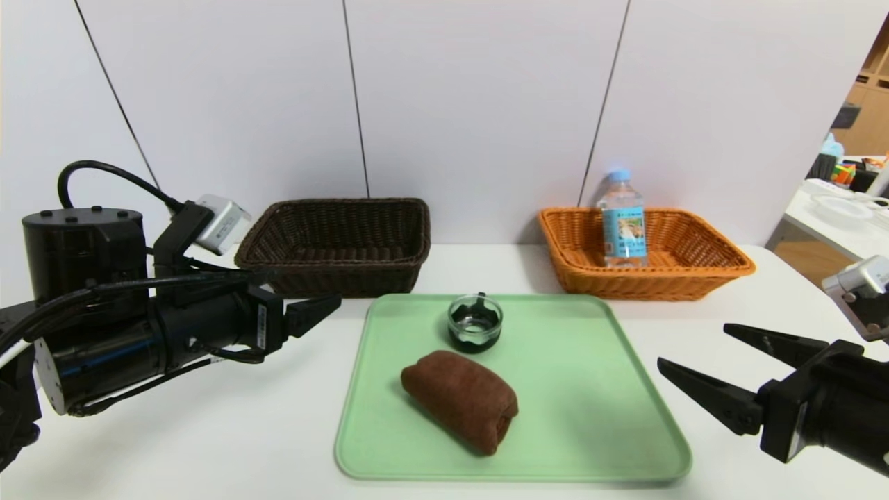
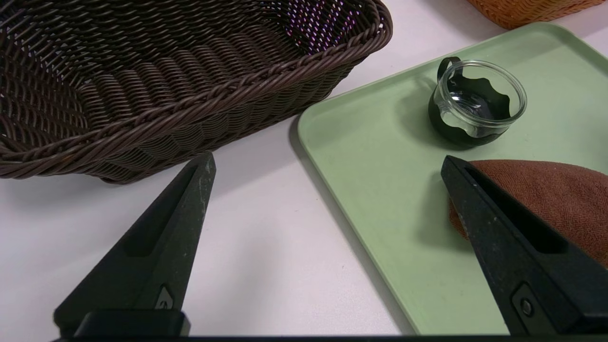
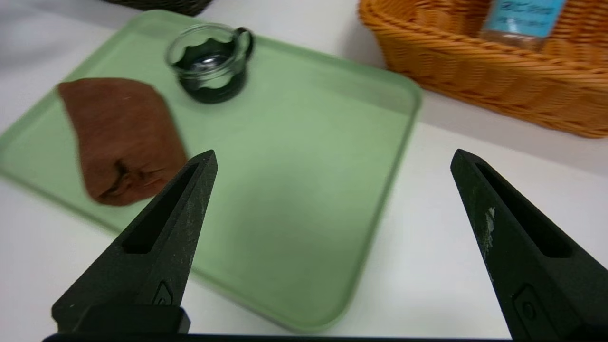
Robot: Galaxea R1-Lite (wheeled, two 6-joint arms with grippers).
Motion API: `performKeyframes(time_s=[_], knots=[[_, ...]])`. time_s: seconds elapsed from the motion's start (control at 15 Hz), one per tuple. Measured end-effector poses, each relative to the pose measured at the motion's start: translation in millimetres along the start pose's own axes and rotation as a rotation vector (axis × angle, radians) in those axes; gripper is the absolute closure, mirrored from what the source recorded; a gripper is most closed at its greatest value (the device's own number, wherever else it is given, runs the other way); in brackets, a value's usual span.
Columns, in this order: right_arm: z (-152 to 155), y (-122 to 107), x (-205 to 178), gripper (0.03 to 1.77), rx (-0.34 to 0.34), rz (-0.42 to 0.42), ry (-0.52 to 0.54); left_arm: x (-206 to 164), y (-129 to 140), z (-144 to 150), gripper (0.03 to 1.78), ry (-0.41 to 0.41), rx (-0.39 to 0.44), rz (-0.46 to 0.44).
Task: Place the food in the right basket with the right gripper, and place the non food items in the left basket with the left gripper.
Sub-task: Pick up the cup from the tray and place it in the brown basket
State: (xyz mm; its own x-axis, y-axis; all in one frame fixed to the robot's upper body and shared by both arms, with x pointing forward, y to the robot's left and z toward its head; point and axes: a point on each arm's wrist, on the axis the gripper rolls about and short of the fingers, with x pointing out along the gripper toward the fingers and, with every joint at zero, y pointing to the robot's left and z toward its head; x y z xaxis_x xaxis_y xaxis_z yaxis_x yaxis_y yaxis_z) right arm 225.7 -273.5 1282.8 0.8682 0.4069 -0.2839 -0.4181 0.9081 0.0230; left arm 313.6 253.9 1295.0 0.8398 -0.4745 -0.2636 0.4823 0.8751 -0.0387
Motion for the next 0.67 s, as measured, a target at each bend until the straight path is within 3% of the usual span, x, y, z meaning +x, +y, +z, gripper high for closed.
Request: performKeyframes(time_s=[0.13,0.67], knots=[[-4.8,1.6,-3.7,0.11,0.011,0.075,0.008,0.4,-1.0,0.1,0.12,0.000,0.001,-0.004],[-6.9,2.2,-7.3,0.11,0.009,0.103,0.002,8.6,-13.1,8.6,0.12,-0.014,0.013,-0.077]])
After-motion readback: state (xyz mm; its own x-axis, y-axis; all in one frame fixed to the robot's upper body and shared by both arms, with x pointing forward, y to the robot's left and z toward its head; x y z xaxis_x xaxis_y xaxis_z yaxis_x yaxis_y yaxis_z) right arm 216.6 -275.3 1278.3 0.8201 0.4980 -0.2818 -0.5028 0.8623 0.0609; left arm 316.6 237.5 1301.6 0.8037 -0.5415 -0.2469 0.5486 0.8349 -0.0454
